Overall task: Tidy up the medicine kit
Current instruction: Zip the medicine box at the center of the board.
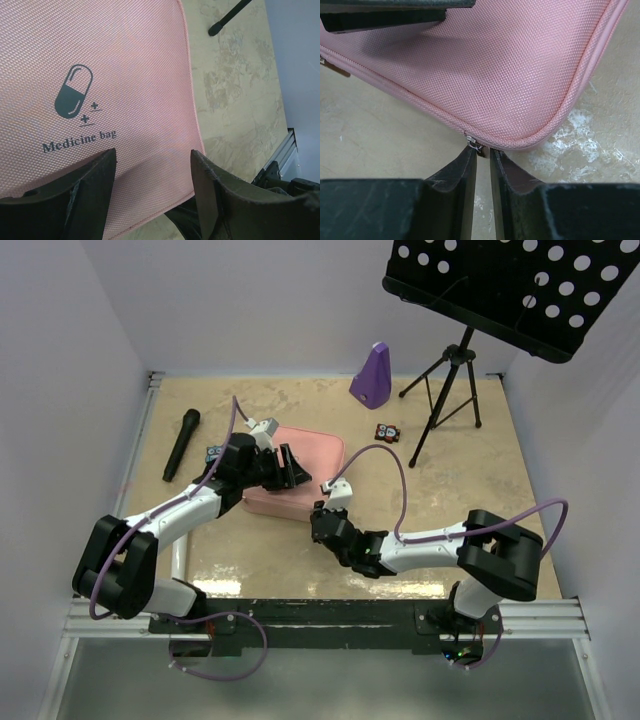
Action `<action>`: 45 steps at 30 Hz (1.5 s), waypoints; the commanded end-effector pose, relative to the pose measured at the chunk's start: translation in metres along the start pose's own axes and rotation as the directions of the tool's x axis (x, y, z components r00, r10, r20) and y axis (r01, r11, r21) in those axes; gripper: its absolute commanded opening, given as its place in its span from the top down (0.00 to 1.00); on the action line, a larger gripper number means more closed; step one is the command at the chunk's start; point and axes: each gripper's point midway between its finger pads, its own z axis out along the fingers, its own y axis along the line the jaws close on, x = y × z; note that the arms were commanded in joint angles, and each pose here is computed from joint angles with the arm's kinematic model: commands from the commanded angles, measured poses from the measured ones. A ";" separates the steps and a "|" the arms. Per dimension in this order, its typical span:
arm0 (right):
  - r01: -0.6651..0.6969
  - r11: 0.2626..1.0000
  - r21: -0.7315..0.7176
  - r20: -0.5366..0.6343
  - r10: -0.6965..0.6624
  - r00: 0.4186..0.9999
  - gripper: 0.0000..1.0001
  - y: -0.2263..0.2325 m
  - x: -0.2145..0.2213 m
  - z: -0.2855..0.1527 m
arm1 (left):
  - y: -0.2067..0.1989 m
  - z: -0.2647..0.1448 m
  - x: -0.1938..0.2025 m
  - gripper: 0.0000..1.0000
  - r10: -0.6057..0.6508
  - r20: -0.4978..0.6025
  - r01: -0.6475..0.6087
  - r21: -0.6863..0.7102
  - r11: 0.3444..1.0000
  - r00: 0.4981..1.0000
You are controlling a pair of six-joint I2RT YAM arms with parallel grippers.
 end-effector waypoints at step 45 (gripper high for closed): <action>0.015 0.994 0.109 -0.009 -0.014 1.000 1.00 -0.018 -0.004 -0.003 | 0.060 -0.116 0.019 0.00 -0.302 0.420 0.442 -0.291 0.848 0.856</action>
